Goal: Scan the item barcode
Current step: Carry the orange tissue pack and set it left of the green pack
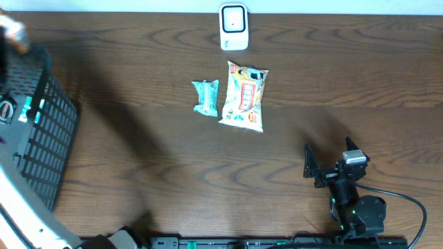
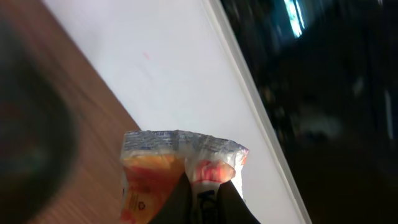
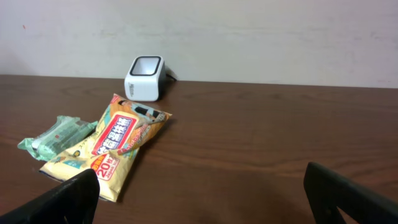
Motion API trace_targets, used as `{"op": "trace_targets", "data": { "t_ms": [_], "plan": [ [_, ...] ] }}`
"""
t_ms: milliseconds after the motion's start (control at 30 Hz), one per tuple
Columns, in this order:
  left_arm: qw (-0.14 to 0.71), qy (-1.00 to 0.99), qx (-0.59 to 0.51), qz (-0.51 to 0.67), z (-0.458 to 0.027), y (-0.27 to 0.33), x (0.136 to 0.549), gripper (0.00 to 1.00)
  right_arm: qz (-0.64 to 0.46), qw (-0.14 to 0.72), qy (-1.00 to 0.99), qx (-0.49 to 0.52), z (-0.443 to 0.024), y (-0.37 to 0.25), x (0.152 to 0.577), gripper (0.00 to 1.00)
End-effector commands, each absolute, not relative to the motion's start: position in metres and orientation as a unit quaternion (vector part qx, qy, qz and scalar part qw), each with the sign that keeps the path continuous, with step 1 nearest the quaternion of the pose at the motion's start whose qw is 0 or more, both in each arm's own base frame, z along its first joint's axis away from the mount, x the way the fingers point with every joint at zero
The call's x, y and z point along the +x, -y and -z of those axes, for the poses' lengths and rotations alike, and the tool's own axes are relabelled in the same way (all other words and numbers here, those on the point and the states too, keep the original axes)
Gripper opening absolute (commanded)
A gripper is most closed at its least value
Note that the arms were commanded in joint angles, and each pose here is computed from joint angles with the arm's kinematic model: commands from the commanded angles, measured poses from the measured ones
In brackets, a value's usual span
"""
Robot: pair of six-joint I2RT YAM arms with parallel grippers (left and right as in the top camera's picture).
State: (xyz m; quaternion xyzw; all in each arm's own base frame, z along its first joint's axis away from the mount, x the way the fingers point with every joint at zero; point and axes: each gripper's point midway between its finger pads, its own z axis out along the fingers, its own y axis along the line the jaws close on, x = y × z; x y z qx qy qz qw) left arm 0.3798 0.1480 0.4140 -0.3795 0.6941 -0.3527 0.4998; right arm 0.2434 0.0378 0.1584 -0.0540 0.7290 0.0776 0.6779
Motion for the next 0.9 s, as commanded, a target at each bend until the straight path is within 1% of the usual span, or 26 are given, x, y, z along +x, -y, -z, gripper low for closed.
{"op": "trace_targets", "data": {
  "t_ms": [0, 133, 267, 567, 633, 767, 867],
  "plan": [
    [0.490, -0.728, -0.294, 0.378, -0.423, -0.096, 0.388, 0.07, -0.074, 0.678, -0.729, -0.061, -0.158, -0.039, 0.243, 0.99],
    [0.481, -0.774, -0.176, 0.371, -0.413, -0.034, 0.399, 0.08, -0.074, 0.678, -0.729, -0.061, -0.158, -0.039, 0.243, 0.99],
    [0.451, -0.820, -0.117, 0.334, -0.380, 0.011, 0.408, 0.07, -0.074, 0.678, -0.729, -0.061, -0.158, -0.039, 0.243, 0.99],
    [0.360, -0.913, -0.044, 0.189, -0.284, 0.054, 0.423, 0.08, -0.074, 0.678, -0.729, -0.061, -0.158, -0.039, 0.243, 0.99],
    [0.339, -0.924, -0.028, 0.178, -0.265, 0.064, 0.428, 0.08, -0.074, 0.678, -0.729, -0.061, -0.158, -0.039, 0.243, 0.99],
    [0.303, -0.937, 0.064, 0.158, -0.227, 0.088, 0.434, 0.08, -0.074, 0.678, -0.729, -0.061, -0.158, -0.039, 0.243, 0.99],
    [0.269, -0.948, 0.084, 0.148, -0.197, 0.094, 0.437, 0.08, -0.074, 0.678, -0.729, -0.061, -0.158, -0.039, 0.243, 0.99]
  ]
}}
